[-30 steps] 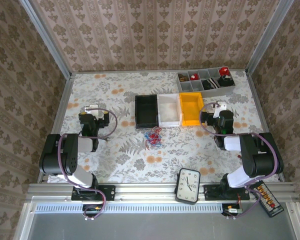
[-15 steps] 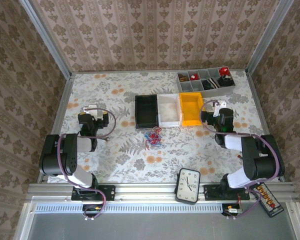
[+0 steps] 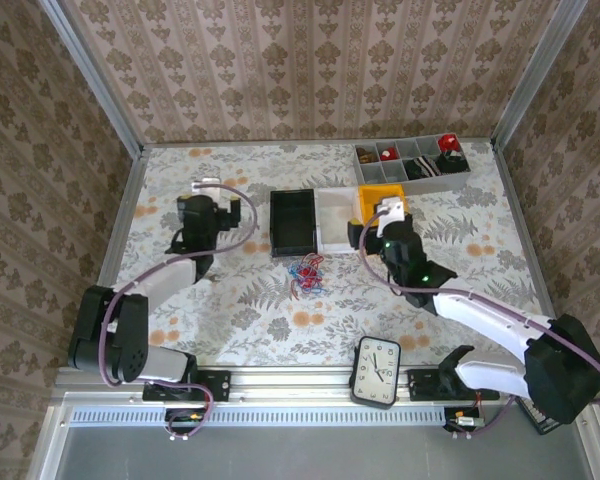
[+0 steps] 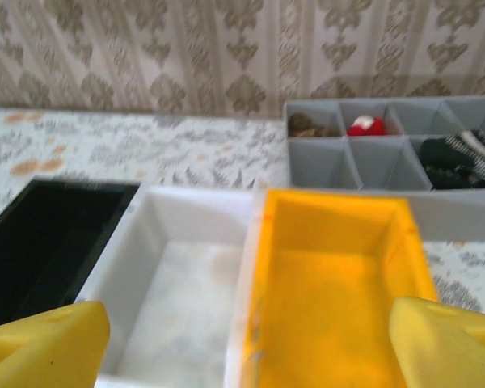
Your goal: Untangle the cables
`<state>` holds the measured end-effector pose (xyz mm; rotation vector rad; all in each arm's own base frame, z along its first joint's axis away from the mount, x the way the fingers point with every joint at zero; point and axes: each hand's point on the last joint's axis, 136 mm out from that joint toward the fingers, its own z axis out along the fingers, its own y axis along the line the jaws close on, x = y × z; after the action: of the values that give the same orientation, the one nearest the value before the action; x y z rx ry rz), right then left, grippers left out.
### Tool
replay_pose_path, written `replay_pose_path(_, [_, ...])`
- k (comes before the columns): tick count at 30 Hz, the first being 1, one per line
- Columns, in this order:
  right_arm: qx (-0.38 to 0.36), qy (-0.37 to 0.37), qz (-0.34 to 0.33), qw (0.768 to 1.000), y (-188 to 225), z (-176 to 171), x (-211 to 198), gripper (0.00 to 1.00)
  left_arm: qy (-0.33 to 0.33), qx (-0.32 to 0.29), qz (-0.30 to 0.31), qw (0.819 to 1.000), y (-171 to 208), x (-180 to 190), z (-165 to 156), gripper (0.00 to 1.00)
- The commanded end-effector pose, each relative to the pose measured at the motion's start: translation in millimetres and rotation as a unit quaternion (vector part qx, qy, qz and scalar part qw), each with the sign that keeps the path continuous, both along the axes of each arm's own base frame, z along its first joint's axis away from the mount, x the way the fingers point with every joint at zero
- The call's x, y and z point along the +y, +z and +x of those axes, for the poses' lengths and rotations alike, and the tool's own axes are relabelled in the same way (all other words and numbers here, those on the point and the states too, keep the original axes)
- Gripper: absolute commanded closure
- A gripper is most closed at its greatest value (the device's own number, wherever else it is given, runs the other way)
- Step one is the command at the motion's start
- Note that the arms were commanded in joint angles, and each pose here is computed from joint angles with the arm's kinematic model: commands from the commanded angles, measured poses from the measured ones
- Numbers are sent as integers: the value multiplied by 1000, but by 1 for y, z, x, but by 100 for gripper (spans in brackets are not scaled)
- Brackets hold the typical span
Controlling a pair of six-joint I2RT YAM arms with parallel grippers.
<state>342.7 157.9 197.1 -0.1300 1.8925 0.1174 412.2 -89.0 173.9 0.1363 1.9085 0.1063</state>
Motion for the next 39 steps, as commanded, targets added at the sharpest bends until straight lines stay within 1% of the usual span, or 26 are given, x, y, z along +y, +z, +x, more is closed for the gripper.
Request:
replay_pose_path(1, [-9,-10,-41,999,6,-7,13,8,15,6,-7,1000,-1,-21,-11,0])
replay_pose_path(3, [-4,24,-53,998,5,-9,33,7,-1,18,-16,1000,-2,-43,-18,0])
replay_pose_path(5, [-1,51,-57,997,4,-10,51,7,-9,34,-29,999,-3,-57,-24,0])
replay_pose_path(9, [-5,65,-36,997,9,-9,73,6,-12,72,-63,995,-4,-80,-43,0])
replay_pose_path(12, [2,70,-10,998,8,-11,80,6,-57,120,-91,987,-12,-102,-66,0])
replay_pose_path(14, [16,83,-8,996,2,-13,85,6,-97,148,-91,980,-18,-115,-87,0])
replay_pose_path(16, [30,102,-11,994,-4,-15,92,6,-138,185,-91,969,-26,-125,-113,0])
replay_pose_path(18, [41,131,-9,991,-9,-20,102,6,-179,215,-84,956,-33,-133,-137,0])
replay_pose_path(20, [61,149,-14,987,-17,-22,109,8,-190,235,-63,951,-39,-129,-153,0])
replay_pose_path(21, [73,154,-14,985,-22,-23,112,10,-195,243,-61,948,-43,-126,-160,0])
replay_pose_path(23, [88,190,-13,978,-27,-30,123,17,-207,249,-71,944,-46,-123,-171,0])
replay_pose_path(24, [96,202,-10,975,-27,-32,127,21,-216,248,-77,941,-46,-124,-175,2])
replay_pose_path(27, [138,235,-17,962,-45,-42,137,29,-239,252,-89,934,-49,-128,-183,3])
replay_pose_path(30, [178,274,-12,945,-60,-53,144,35,-262,264,-93,923,-54,-137,-188,4])
replay_pose_path(33, [217,284,-15,934,-75,-60,144,37,-279,275,-90,916,-60,-144,-189,5])
replay_pose_path(39, [235,260,-9,937,-88,-57,131,38,-283,269,-79,917,-67,-154,-178,5])
